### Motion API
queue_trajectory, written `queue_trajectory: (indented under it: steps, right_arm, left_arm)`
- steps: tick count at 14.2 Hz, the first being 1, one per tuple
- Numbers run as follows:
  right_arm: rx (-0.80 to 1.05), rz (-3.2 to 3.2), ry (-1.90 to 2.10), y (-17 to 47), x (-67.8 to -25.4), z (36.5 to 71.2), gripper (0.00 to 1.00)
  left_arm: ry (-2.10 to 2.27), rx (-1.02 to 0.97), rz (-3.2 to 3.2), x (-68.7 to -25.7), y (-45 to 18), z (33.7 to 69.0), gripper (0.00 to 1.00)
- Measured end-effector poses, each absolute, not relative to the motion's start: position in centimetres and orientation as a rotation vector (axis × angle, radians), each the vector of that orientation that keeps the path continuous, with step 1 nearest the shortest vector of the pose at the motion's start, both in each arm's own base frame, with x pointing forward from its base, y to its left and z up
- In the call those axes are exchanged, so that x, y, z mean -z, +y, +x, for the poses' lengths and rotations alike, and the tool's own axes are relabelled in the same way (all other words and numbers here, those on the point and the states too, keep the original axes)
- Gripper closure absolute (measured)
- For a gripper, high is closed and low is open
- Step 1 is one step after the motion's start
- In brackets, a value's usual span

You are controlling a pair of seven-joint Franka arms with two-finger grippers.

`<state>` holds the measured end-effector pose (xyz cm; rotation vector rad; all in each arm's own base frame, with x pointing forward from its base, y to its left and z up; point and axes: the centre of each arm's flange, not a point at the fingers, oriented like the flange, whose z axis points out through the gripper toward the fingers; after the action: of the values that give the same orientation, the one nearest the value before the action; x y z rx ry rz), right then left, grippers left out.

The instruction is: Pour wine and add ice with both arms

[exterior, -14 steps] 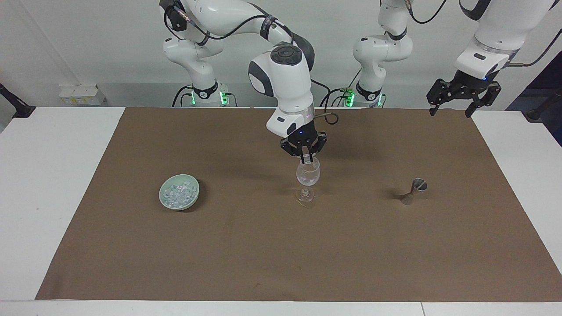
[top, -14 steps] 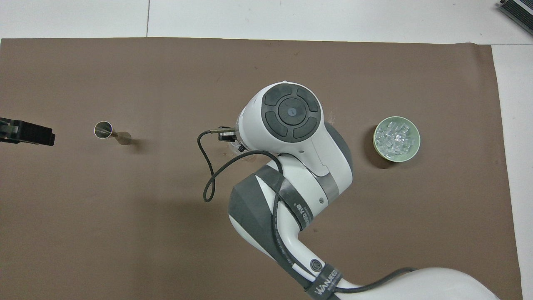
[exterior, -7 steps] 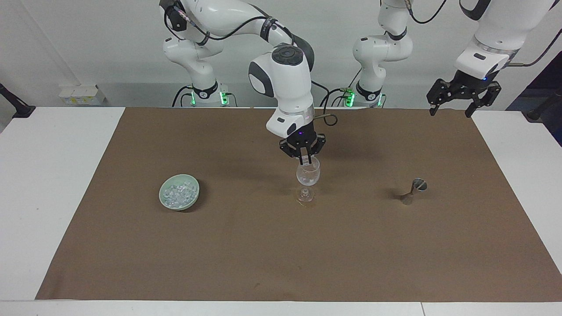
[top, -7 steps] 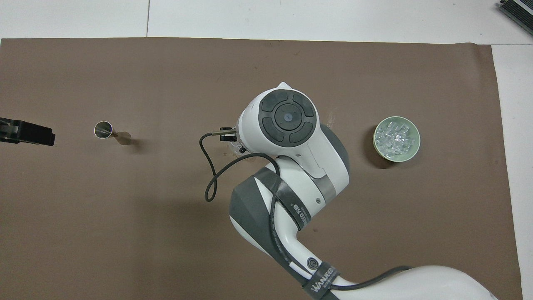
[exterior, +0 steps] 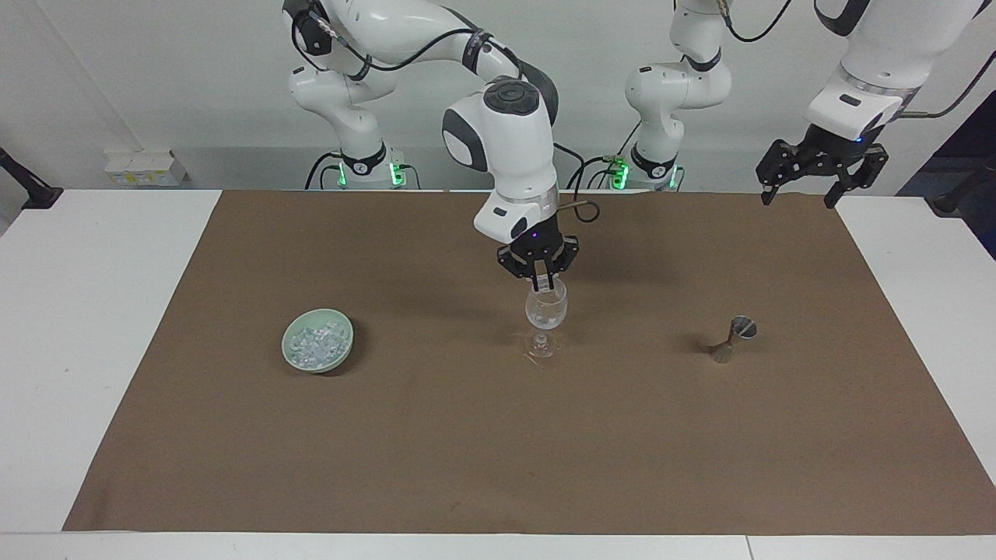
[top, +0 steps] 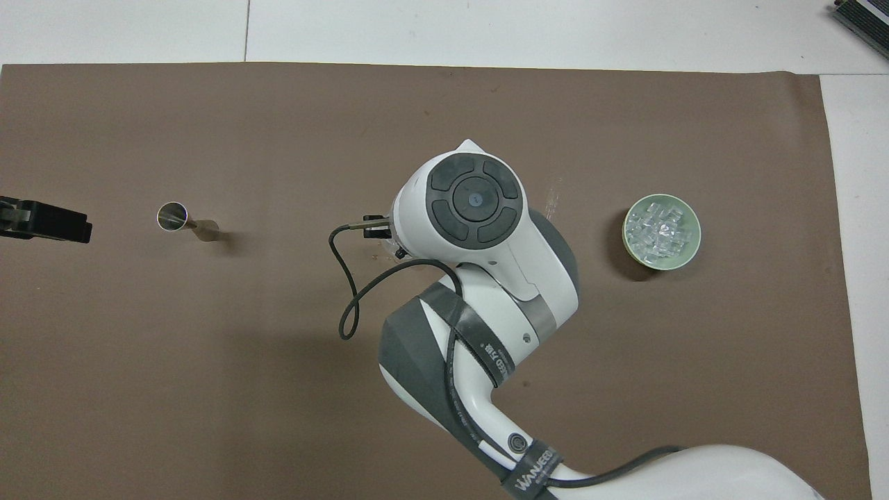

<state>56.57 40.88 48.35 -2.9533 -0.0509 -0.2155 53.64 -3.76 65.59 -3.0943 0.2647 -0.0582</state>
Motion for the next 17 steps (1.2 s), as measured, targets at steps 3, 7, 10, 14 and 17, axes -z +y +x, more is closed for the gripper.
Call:
queue_trajectory:
  steps: [3, 7, 10, 14, 17]
  right_arm:
    - [0.214, -2.954, -0.055, 41.01, -48.28, 56.45, 0.78]
    - [0.210, -2.956, -0.055, 41.01, -48.13, 56.41, 0.70]
    - [0.210, -2.956, -0.055, 41.01, -48.13, 56.41, 0.66]
    - [0.210, -2.956, -0.055, 41.01, -48.13, 56.41, 0.65]
    - [0.215, -2.953, -0.055, 41.03, -48.21, 56.44, 0.65]
  left_arm:
    - [0.265, 0.058, -3.094, -65.59, -3.76, 53.64, 0.00]
    - [0.265, 0.058, -3.094, -65.59, -3.76, 53.64, 0.00]
    - [0.265, 0.058, -3.094, -65.59, -3.76, 53.64, 0.00]
    - [0.265, 0.058, -3.094, -65.59, -3.76, 53.64, 0.00]
    - [0.265, 0.058, -3.094, -65.59, -3.76, 53.64, 0.00]
